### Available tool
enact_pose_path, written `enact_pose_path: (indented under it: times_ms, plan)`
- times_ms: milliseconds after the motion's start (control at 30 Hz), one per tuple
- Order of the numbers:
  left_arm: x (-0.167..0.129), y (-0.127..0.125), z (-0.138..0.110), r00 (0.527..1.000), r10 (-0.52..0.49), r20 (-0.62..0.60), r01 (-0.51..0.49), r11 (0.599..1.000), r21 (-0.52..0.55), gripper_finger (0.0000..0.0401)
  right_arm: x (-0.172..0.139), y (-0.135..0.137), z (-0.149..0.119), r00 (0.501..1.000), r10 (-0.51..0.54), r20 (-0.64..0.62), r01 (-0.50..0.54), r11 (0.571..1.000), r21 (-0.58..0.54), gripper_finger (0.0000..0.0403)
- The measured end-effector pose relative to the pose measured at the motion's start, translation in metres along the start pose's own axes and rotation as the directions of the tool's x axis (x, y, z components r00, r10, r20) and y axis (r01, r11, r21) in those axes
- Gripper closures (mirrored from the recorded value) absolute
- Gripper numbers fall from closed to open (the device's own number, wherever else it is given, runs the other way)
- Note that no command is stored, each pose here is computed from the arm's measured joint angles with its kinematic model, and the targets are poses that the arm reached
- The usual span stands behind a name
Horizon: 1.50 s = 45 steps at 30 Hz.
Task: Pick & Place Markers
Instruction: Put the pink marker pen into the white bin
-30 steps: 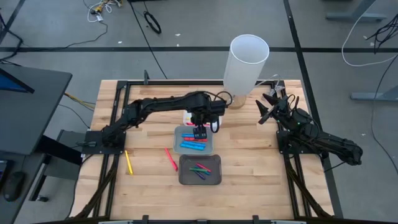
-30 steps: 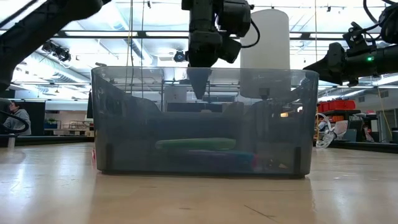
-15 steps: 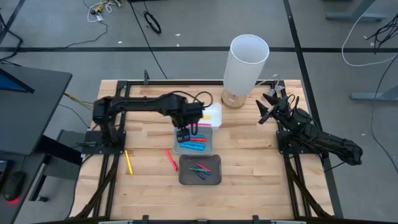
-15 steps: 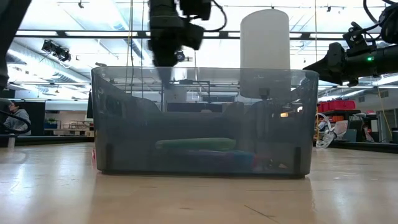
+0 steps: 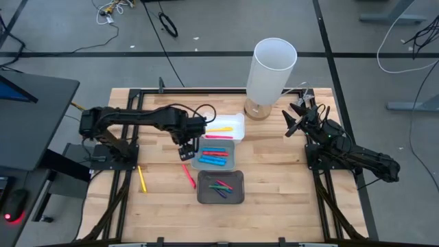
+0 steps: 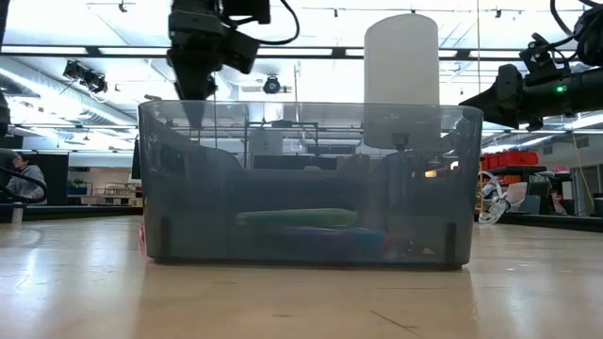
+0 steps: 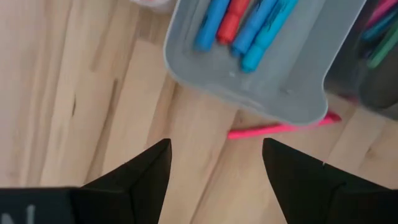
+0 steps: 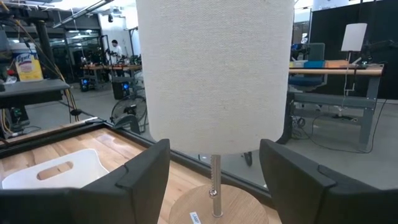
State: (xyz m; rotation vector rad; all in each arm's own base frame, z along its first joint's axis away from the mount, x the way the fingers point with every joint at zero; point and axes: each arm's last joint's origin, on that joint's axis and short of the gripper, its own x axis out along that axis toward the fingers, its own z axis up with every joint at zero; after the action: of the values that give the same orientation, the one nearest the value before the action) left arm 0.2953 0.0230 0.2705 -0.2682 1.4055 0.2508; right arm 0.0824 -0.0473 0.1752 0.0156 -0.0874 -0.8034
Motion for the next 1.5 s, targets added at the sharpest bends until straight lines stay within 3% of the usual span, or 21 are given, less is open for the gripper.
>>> enact_pose_path:
  times_ms: [500,800,900,1000,1167,1267,1500]
  plan:
    - [0.004,-0.003,-0.046,0.998,-0.032,-0.047,0.03,0.999,-0.043,0.0145,0.0,0.0,0.0,1.0,0.0,0.0,0.0,1.0,0.0,0.0152]
    - [0.006,-0.006,-0.053,0.998,-0.051,-0.048,0.05,0.998,-0.027,0.0145,0.0,0.0,0.0,1.0,0.0,0.0,0.0,1.0,0.0,0.0152]
    - [0.006,-0.006,-0.053,0.998,-0.052,-0.046,0.053,0.998,0.029,0.0145,0.0,0.0,0.0,1.0,0.0,0.0,0.0,1.0,0.0,0.0152]
    - [0.006,-0.006,-0.053,0.998,-0.051,-0.046,0.057,0.987,0.151,0.0145,0.0,0.0,0.0,1.0,0.0,0.0,0.0,1.0,0.0,0.0152]
    - [0.006,-0.006,-0.053,0.998,-0.051,-0.045,0.065,0.927,0.37,0.0145,0.0,0.0,0.0,1.0,0.0,0.0,0.0,1.0,0.0,0.0152]
    - [0.006,-0.006,-0.051,0.998,-0.057,-0.027,0.063,0.869,0.49,0.0145,0.0,0.0,0.0,1.0,0.0,0.0,0.0,1.0,0.0,0.0152]
    - [0.006,-0.009,-0.044,0.996,-0.08,0.046,0.015,0.637,0.77,0.0145,0.0,0.0,0.0,1.0,0.0,0.0,0.0,1.0,0.0,0.0152]
